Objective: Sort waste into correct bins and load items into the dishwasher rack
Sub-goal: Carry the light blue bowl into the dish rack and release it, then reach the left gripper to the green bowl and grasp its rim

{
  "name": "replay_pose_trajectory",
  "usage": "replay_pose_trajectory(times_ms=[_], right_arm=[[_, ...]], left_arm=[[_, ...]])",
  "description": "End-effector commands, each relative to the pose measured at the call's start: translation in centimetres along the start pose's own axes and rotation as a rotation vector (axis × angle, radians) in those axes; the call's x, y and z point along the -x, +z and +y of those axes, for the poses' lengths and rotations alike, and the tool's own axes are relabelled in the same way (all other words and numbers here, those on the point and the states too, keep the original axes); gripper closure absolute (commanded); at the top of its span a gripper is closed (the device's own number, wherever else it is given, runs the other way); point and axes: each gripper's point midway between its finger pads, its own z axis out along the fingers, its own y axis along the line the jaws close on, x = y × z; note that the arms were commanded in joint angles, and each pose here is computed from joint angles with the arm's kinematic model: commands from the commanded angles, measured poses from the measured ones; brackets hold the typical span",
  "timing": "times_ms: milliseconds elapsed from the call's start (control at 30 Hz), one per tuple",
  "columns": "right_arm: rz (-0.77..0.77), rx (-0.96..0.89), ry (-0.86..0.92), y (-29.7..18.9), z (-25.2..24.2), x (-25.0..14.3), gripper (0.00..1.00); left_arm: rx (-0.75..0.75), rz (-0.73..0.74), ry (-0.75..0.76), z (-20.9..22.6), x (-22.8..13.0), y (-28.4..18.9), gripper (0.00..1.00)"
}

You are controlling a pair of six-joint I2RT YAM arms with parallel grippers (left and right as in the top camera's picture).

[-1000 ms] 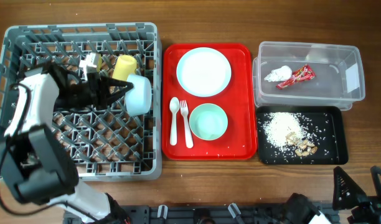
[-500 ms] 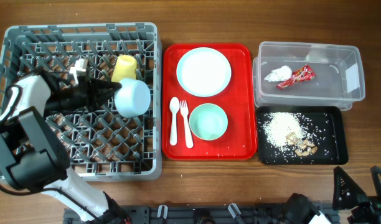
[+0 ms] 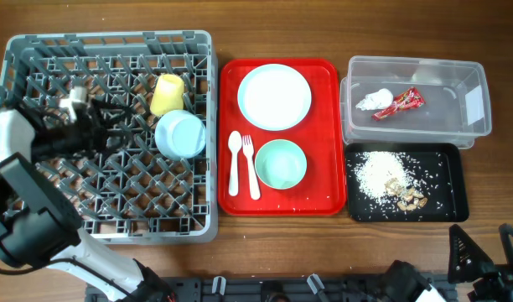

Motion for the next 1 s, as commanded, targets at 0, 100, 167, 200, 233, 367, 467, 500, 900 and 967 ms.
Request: replay_pose_trajectory(times_ms=[0,100,167,200,233,367,467,500,900,967], right_arm=[[-0.016,-0.005,0.015,-0.2,-0.3,0.1,0.0],[-0.016,-0.005,0.015,-0.2,-0.3,0.1,0.0],[-0.016,-0.005,0.015,-0.2,-0.3,0.1,0.0],[-0.016,-0.005,0.015,-0.2,-0.3,0.1,0.0],[-0.016,-0.005,0.015,-0.2,-0.3,0.1,0.0],[-0.016,-0.005,0.015,-0.2,-0.3,0.1,0.0],[-0.016,-0.005,0.015,-0.2,-0.3,0.1,0.0],[-0.016,-0.005,0.015,-0.2,-0.3,0.1,0.0],[-0.016,-0.005,0.015,-0.2,-0.3,0.1,0.0],[-0.016,-0.005,0.015,-0.2,-0.3,0.1,0.0]], left_arm=[[0.024,-0.047,0.127,-4.7,0.4,-1.5,0.0],[0.101,-0.061,0.192,-7.3,-0.5,-1.3,0.01],[0.271,-0.083,0.193,-7.5,-0.7,-0.8,0.01],[0.407,-0.12,0.184,-7.3,-0.6,-0.6,0.0],[0.504,-0.154,0.183,-7.3,-0.5,-0.4,0.0],[0.693,-0.138,0.378,-10.5,-3.3,5.6,0.0],[0.673,-0.054,0.537,-12.3,-5.8,10.6,0.0],[0.65,-0.012,0.591,-13.0,-7.0,12.8,0.0],[0.611,0.4,0.804,-10.1,-19.5,26.4,0.0],[0.647,0.47,0.799,-8.1,-21.4,27.9,0.0]])
